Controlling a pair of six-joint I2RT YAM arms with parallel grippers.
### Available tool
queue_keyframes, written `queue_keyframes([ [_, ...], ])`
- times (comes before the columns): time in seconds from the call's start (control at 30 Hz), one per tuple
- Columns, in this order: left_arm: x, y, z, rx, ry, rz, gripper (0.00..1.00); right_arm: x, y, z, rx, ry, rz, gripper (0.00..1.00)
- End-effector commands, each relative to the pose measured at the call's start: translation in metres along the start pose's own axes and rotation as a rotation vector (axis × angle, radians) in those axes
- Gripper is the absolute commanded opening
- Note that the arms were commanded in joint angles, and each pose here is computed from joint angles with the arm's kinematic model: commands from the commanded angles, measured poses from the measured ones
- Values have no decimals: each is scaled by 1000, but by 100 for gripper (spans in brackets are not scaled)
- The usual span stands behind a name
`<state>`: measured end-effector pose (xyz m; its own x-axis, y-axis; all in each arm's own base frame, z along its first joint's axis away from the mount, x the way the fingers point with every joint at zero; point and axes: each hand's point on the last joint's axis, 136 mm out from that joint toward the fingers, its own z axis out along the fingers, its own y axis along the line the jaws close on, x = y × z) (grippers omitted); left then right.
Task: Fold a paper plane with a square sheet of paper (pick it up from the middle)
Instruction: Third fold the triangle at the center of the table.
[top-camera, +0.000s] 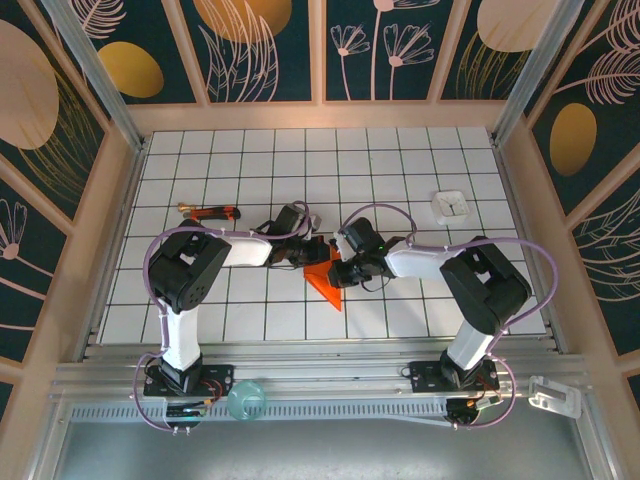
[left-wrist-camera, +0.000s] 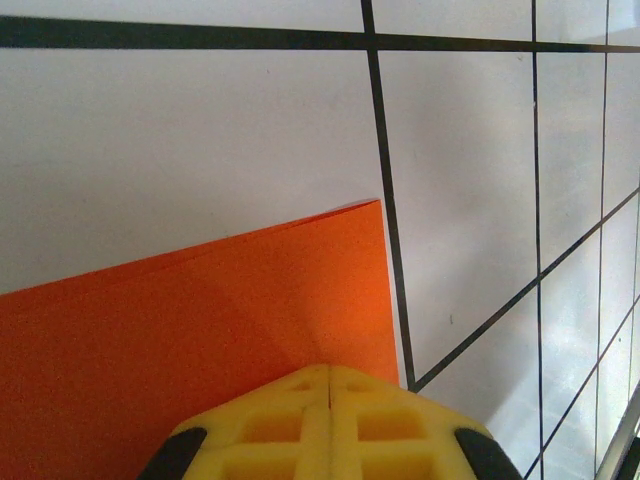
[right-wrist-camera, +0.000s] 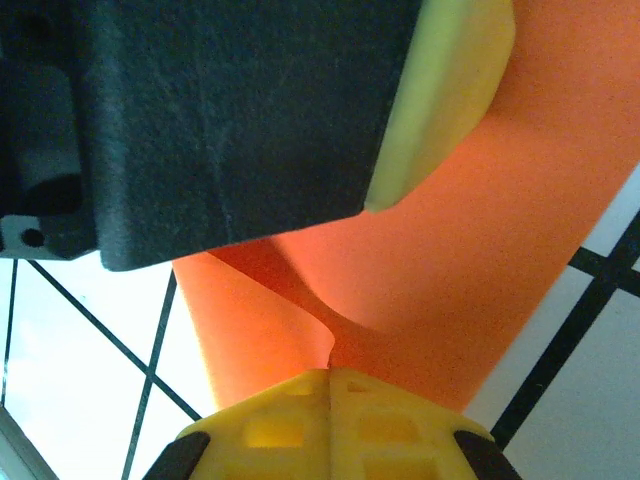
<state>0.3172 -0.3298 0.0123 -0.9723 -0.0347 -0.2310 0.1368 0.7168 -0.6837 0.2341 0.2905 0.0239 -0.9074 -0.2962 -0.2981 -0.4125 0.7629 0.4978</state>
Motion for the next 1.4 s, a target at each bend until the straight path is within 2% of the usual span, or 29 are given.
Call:
queue_keyframes([
  [0.0,51,58,11,-169,141,-80,0,9,-6,6,15,32,5,0],
  [0.63,40,46,8,-157,128,-70,1,30,-32,16,103,73,25,0],
  [0.77,18,27,4,-141,88,-36,8,35,-35,16,111,80,30,0],
  [0.93,-2,6,-5,-132,58,5,22,38,-37,15,118,82,31,0],
  [1.13,-27,-16,-31,-153,-32,60,41,40,-39,15,121,85,34,0],
  [1.27,-36,-17,-58,-212,-122,72,44,41,-39,16,121,85,34,0],
  [1.37,-31,-17,-84,-220,-189,42,41,40,-39,16,120,87,37,0],
])
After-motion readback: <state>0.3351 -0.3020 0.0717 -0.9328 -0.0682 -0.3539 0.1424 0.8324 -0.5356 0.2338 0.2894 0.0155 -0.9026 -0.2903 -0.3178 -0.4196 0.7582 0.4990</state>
